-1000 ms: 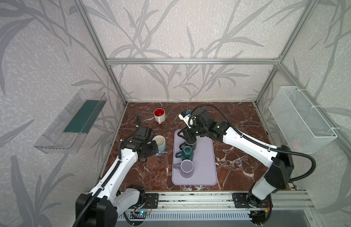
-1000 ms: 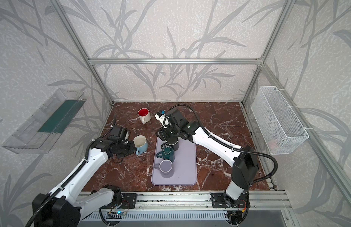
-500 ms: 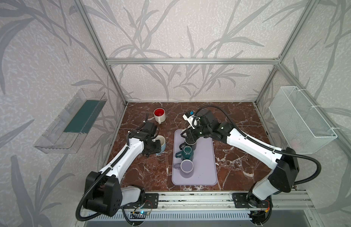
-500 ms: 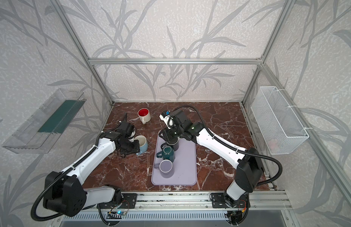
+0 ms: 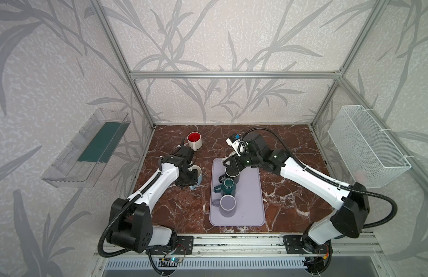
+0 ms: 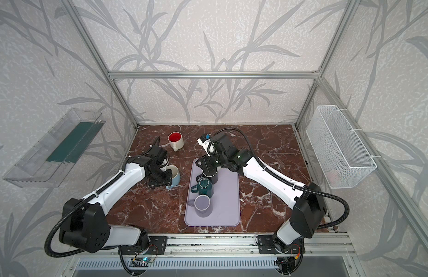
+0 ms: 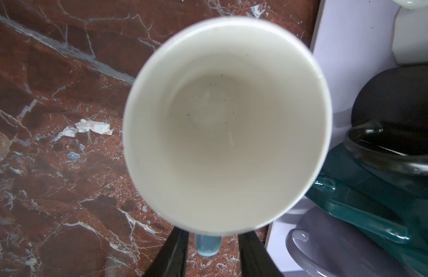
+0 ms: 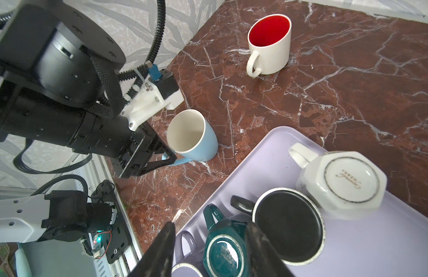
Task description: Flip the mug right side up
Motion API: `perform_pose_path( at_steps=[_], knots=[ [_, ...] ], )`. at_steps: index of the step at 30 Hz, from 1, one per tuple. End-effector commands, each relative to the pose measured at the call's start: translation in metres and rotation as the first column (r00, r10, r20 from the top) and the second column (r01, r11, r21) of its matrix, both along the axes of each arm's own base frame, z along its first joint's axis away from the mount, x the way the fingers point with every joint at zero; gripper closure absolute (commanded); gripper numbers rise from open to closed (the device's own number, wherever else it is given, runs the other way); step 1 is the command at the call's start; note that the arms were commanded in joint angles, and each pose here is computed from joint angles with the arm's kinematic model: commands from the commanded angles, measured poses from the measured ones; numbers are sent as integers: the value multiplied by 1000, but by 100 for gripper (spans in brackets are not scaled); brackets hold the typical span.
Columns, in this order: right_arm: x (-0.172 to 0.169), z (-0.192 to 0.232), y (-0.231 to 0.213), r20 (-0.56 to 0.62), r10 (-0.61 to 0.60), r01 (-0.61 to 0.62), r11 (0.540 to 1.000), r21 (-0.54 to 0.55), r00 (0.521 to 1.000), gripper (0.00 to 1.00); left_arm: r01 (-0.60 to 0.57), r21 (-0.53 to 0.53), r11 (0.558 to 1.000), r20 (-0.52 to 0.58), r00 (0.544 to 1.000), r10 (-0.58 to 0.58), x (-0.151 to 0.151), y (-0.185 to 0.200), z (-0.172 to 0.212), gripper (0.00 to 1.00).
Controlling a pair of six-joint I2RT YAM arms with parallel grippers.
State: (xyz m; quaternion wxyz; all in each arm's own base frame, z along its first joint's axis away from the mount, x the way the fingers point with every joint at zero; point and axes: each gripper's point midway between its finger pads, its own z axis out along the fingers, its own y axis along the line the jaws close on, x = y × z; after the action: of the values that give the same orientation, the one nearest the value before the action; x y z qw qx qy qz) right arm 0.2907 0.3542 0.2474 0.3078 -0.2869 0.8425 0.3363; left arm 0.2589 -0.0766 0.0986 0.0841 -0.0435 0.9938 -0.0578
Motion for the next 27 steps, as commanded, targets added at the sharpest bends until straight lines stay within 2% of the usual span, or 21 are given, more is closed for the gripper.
perform_pose_path(
  at_steps=[1, 15, 23, 27],
  knots=[
    [-1, 11, -6, 17, -12, 12, 1000, 26, 1000, 51, 38, 45, 998, -39, 999, -36, -5, 4, 0, 63],
    [-2, 12, -16, 19, -32, 32, 999, 35, 999, 51, 56, 90, 994, -82, 995, -49, -8, 3, -12, 69],
    [-2, 15, -26, 26, -52, 51, 998, 42, 998, 51, 63, 119, 991, -84, 995, -53, -3, 2, -16, 78],
    [-2, 15, -34, 26, -69, 68, 997, 45, 997, 51, 58, 142, 988, -83, 995, -47, -1, 5, -16, 86]
  ],
)
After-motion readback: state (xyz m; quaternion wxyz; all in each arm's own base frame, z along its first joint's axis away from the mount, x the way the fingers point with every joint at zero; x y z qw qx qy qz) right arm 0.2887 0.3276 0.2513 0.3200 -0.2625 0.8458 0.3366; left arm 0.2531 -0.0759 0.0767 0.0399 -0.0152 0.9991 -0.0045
